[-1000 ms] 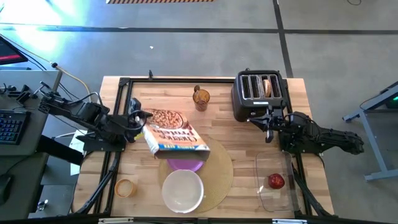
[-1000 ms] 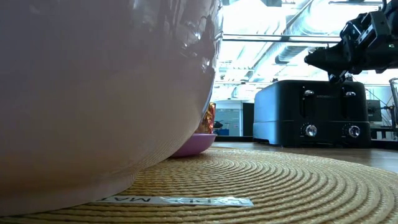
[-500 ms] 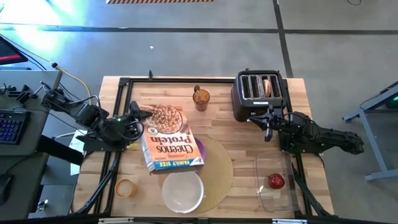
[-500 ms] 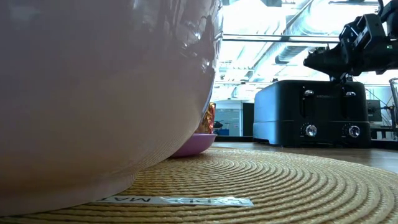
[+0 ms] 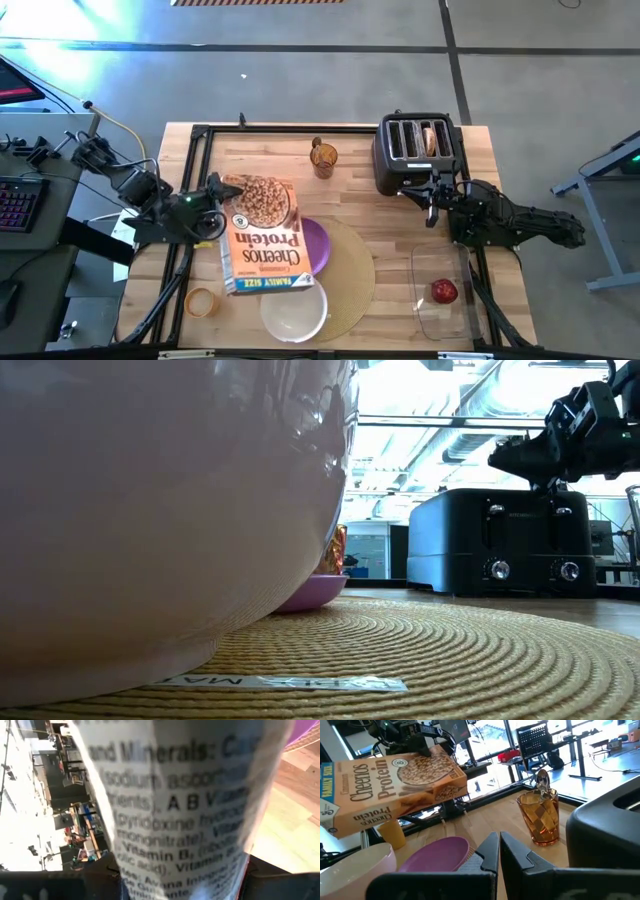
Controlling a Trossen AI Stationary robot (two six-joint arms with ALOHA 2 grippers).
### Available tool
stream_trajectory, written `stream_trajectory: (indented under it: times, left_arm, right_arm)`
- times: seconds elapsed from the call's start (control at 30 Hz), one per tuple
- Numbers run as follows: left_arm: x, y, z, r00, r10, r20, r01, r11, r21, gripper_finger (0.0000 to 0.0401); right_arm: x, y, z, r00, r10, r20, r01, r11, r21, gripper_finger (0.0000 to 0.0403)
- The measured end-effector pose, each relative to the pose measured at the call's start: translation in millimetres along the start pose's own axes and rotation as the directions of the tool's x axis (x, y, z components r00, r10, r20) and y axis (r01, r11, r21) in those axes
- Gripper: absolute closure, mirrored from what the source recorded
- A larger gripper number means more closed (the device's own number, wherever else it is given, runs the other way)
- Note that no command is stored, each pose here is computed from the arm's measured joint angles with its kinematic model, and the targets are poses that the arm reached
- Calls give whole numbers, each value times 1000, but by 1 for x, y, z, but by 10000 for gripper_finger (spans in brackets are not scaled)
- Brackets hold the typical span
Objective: Arrange a breakfast setting
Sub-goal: Pour the cereal from the cereal box into the white bowl
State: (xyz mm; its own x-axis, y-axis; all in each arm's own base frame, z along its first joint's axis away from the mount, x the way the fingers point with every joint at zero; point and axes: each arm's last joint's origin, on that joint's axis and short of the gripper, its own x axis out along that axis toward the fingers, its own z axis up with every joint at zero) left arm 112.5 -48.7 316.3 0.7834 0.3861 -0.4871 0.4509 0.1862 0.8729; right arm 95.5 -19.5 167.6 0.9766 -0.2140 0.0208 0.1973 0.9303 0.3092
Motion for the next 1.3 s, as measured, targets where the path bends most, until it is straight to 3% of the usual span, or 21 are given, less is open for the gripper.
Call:
stream_trajectory:
  times: [0.37,1.3]
  left_arm:
    - [-4,-2,4,999,33,12,-34,987,157,224]
    - [5,-5,26,986,122,-115,-74,933,353,224]
  right_arm:
    - [0,-1,1,1000,-20,10,20,1000,0,402]
    - [0,-1,1,1000,-25,12,25,1000,-8,402]
